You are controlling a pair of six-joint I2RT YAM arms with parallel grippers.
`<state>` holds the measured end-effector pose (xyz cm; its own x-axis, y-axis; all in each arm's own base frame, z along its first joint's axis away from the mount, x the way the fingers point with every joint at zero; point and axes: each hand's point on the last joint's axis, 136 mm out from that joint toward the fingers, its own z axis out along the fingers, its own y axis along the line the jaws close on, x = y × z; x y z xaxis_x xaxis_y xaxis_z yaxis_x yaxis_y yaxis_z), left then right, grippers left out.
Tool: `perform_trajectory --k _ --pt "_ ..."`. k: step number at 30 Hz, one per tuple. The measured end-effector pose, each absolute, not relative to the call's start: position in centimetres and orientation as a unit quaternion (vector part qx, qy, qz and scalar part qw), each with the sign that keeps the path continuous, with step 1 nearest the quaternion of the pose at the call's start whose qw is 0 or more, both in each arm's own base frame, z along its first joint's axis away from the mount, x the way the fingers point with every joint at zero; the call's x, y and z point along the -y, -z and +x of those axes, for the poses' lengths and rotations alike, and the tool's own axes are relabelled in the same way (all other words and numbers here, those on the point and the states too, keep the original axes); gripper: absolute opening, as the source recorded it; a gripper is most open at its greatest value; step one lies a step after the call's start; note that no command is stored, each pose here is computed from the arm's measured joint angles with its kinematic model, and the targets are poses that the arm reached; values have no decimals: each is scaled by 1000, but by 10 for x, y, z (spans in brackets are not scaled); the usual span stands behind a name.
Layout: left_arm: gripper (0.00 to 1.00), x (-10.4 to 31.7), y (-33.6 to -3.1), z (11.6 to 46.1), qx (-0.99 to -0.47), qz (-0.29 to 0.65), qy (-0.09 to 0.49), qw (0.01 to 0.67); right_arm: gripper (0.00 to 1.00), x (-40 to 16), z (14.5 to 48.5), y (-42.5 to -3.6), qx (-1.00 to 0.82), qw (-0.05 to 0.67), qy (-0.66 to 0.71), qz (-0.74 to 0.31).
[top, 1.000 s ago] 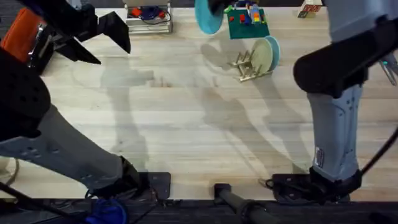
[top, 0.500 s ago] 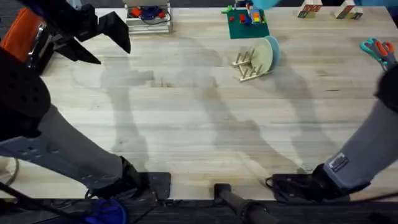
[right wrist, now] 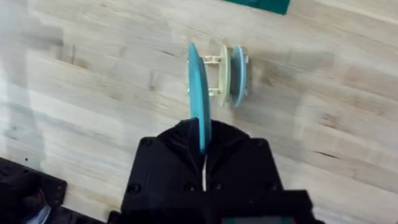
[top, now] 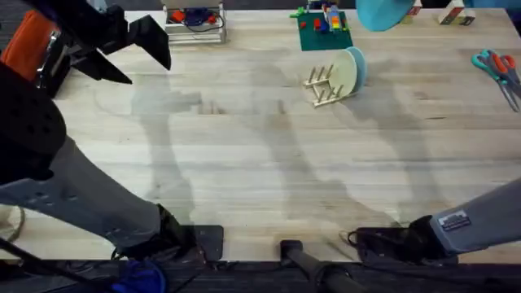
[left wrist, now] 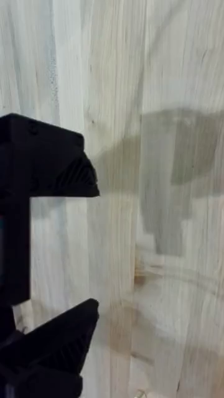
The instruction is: Pick up the plates from the table one by one and place each into a slot on the dish rack.
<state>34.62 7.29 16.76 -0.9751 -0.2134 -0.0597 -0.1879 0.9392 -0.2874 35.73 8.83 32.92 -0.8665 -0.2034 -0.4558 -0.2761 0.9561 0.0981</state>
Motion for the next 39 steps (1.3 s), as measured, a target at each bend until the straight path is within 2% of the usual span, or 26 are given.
perform_trajectory --k 8,23,39 --pt "995 -73 -167 346 -984 -102 141 45 32 -74 341 -348 -958 255 -33 -123" --pt "994 -73 -168 346 -984 -102 141 45 32 -103 333 -349 -945 263 35 -189" --pt "995 -73 -167 346 -984 -102 140 45 32 -110 338 -327 -954 225 44 -194"
